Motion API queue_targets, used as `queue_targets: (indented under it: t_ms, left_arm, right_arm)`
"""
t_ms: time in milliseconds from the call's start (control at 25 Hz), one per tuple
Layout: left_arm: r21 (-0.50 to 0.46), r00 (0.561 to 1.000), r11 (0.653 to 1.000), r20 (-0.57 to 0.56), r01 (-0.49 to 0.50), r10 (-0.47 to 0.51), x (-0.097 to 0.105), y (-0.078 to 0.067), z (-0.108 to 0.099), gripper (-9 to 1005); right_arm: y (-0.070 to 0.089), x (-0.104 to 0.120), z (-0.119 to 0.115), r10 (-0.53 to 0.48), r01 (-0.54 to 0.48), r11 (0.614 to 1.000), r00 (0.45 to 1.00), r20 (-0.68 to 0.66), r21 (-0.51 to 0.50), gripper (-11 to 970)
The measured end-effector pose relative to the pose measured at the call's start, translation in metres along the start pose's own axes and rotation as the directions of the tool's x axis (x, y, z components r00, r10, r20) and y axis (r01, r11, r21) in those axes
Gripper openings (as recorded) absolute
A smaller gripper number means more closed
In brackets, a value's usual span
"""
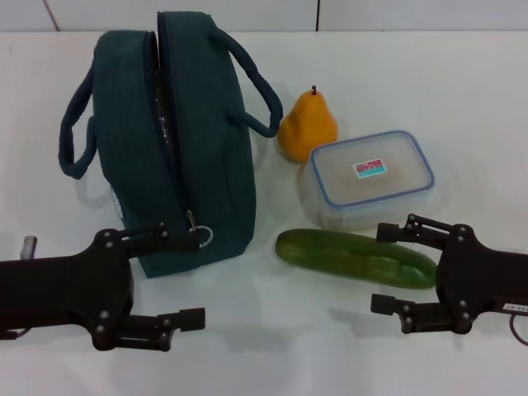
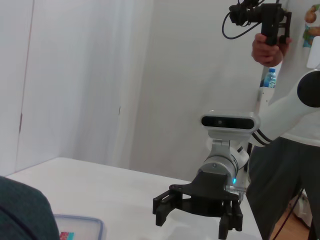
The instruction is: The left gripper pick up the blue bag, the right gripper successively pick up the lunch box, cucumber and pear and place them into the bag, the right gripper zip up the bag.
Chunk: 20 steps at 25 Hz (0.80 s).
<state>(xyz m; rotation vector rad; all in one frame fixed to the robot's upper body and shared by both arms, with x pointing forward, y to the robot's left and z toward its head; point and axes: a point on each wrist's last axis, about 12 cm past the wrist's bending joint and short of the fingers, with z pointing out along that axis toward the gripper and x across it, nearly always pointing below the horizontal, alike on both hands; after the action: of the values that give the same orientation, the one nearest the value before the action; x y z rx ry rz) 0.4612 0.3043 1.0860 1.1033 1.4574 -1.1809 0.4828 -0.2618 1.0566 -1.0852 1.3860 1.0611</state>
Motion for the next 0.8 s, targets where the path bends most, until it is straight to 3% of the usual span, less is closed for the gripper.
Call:
queue_targets:
  t_ms: [800]
  left_arm:
    - [-0.001,1.000,1.000,0.013,-0.019,0.019,-0.0053,0.0054,0.0034,849]
  right_arm:
    - [-0.0014,0.0017,-0.0020,-0.034,0.033,0.998,0.999,0.018,0.054,863]
